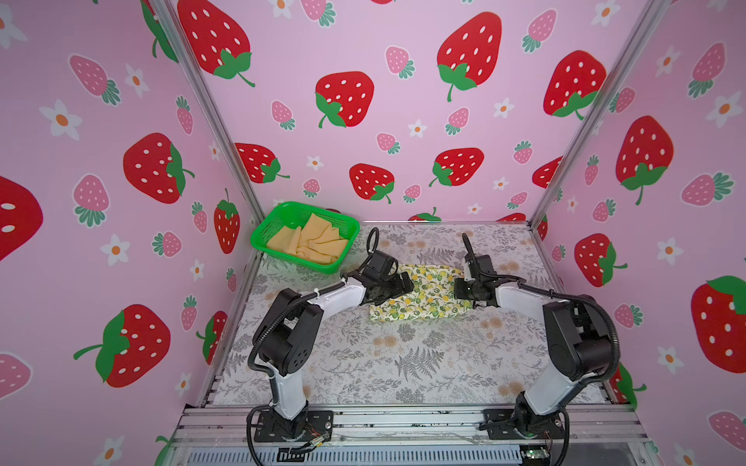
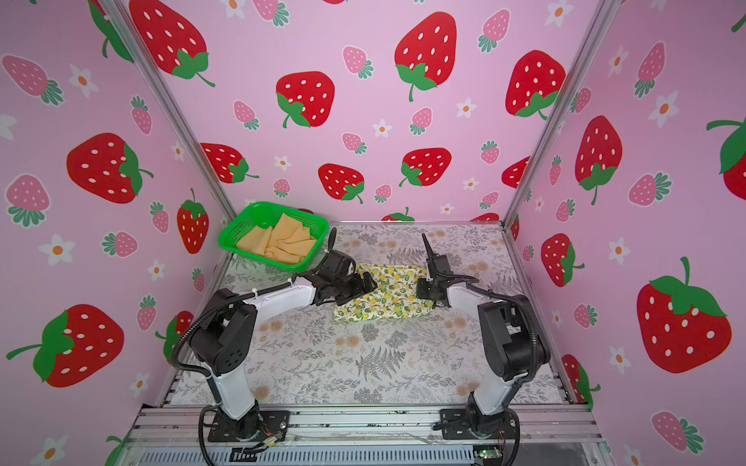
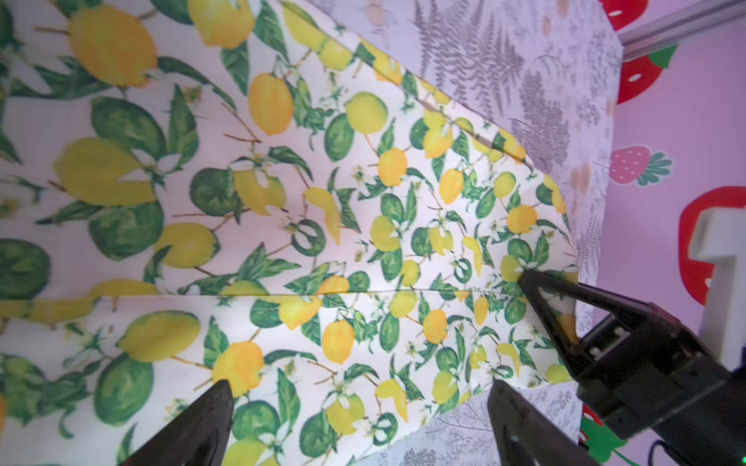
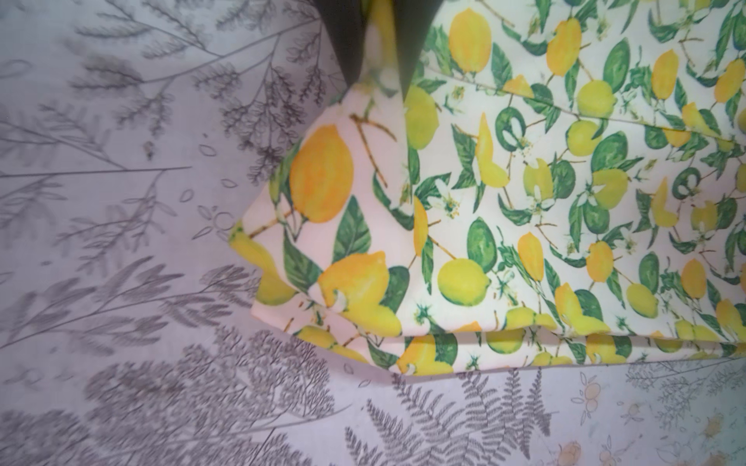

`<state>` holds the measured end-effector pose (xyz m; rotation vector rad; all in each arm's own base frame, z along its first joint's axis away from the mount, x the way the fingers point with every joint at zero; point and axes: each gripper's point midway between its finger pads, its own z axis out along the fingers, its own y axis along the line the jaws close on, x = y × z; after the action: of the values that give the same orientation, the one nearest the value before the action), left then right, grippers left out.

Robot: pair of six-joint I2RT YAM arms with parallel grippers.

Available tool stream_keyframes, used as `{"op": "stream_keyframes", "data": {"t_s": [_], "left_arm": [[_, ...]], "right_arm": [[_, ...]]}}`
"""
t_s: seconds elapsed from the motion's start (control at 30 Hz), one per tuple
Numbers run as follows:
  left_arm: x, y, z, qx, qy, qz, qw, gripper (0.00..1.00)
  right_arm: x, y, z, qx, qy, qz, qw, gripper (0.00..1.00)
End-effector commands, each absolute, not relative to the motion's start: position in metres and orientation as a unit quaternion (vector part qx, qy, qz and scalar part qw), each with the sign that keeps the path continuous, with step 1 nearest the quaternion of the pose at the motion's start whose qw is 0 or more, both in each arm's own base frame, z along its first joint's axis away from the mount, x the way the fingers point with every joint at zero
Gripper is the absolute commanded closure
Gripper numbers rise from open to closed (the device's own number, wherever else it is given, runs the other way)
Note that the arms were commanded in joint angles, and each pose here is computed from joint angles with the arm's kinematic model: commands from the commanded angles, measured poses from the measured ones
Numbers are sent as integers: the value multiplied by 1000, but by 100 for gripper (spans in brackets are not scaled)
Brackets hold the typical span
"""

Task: Fold and stack skirts
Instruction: Fold the skirt at the top-center of the table.

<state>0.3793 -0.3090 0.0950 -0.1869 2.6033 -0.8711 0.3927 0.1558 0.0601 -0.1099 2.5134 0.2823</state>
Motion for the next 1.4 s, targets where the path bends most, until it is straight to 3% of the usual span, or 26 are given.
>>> {"op": "stream_keyframes", "data": {"t_s": [0.0, 0.5, 1.37], "left_arm": [[379, -343, 127, -36, 916, -345, 203, 1], [369, -451, 109, -44, 875, -460, 144, 1], [347, -497, 72, -38, 868, -486, 95, 1]], "right_arm": [[400, 134, 83, -50, 945, 54, 319, 100], [413, 108, 119, -37, 940, 42, 337, 100], [424, 116, 132, -5, 934, 151, 325, 100]]}}
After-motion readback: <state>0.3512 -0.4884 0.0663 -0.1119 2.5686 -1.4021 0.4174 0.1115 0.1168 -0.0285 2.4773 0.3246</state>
